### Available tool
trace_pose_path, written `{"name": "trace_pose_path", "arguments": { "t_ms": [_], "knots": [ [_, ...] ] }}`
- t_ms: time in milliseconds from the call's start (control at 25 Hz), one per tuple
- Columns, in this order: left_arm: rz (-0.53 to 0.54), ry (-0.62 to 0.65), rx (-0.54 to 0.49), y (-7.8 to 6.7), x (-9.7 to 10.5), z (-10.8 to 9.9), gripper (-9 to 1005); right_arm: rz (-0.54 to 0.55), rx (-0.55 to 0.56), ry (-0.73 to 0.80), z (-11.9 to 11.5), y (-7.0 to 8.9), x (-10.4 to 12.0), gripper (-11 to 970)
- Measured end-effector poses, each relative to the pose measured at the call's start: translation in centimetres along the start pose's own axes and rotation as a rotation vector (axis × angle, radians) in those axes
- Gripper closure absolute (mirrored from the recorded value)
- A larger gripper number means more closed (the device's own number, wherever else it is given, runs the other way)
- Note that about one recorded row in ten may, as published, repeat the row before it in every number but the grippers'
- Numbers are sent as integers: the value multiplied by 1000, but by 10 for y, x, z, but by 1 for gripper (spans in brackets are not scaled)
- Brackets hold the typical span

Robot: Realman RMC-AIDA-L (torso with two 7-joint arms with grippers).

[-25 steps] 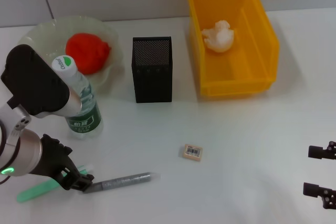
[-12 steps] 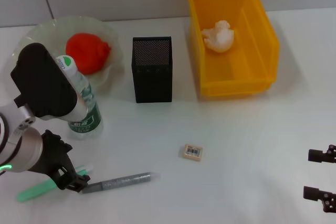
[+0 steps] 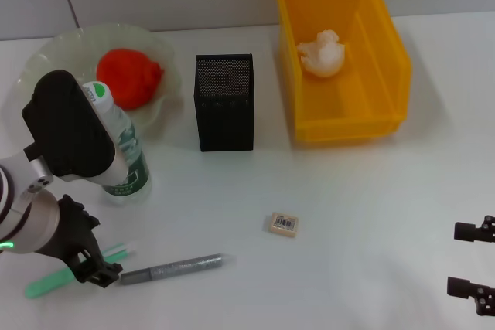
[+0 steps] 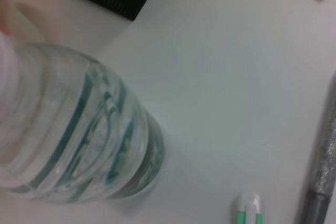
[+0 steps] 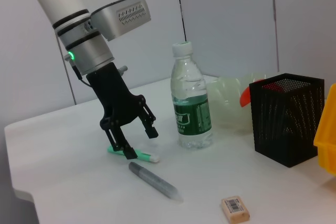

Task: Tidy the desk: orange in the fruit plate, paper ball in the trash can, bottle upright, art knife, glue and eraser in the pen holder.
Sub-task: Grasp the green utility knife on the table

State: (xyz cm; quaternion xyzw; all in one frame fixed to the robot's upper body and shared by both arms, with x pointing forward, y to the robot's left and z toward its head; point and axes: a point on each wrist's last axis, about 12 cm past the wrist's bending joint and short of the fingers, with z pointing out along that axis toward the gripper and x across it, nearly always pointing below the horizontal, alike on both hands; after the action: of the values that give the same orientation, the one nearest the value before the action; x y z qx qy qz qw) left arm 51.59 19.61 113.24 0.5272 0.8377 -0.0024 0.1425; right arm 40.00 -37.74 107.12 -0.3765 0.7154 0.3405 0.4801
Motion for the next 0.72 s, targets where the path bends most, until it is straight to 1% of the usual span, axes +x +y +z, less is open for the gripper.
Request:
{"name": "trace_pose_path", "arguments": {
  "t_ms": [280,720],
  "knots": [
    [14,18,2,3,2,7,228,8,-5,7,0,1,2,178],
    [48,18,-11,3,0,9,230,15,-13,-6,1,3,4,178]
  ]
}}
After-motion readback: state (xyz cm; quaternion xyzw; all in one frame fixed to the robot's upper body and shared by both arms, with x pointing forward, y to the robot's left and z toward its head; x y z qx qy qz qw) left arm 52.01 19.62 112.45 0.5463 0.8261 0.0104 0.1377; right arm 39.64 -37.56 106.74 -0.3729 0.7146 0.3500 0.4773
